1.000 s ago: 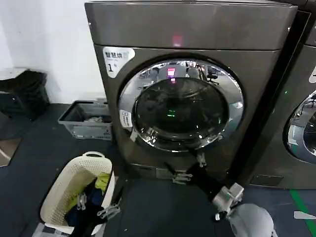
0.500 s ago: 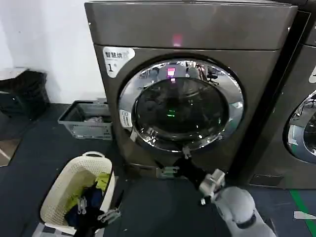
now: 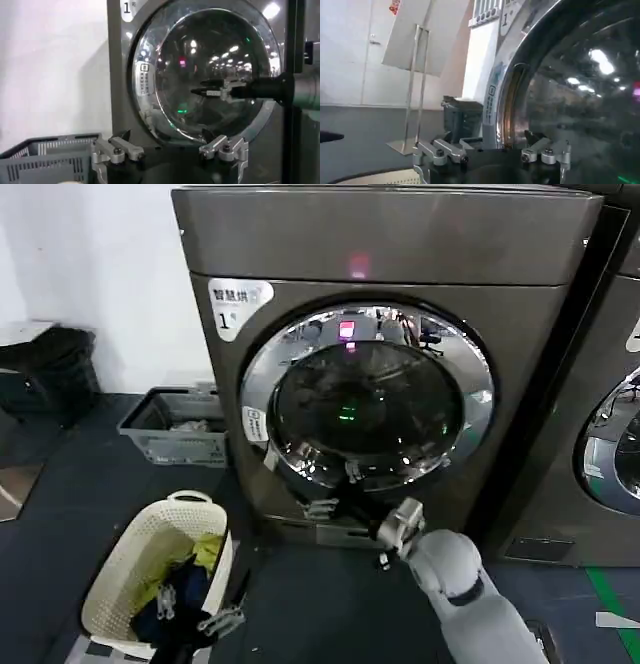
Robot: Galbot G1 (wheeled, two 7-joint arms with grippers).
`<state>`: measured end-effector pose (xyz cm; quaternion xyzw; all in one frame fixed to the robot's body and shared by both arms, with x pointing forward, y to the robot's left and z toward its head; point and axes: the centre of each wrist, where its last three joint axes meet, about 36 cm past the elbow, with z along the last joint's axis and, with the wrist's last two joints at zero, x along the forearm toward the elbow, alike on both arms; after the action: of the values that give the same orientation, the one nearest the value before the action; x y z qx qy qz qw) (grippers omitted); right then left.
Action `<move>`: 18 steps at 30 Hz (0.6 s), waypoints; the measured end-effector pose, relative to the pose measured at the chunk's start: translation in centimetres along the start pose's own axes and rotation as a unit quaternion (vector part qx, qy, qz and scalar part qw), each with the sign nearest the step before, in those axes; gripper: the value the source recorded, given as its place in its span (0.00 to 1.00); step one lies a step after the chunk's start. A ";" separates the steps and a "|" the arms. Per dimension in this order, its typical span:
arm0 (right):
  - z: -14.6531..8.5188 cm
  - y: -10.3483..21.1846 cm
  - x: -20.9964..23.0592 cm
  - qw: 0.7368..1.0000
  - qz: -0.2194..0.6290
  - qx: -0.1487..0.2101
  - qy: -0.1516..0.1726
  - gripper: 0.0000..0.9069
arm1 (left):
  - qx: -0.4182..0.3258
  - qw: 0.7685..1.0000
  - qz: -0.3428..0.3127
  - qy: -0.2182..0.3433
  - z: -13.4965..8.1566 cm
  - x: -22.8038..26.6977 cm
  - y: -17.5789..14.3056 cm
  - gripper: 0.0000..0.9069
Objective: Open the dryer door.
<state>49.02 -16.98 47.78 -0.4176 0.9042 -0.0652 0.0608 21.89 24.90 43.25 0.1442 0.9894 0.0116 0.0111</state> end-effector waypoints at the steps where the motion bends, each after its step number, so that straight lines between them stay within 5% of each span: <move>1: 0.1 -0.1 -0.3 1.000 0.000 -0.001 0.001 1.00 | 0.000 1.000 0.000 0.000 0.0 0.0 0.0 1.00; 18: 0.9 -0.1 -3.7 1.000 -0.004 0.000 0.011 1.00 | -0.002 1.000 0.000 0.004 0.2 0.1 -0.1 1.00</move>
<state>51.65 -14.32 47.09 -0.4201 0.9034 -0.0697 0.0502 21.74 24.85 43.00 0.1445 0.9894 0.0146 0.0077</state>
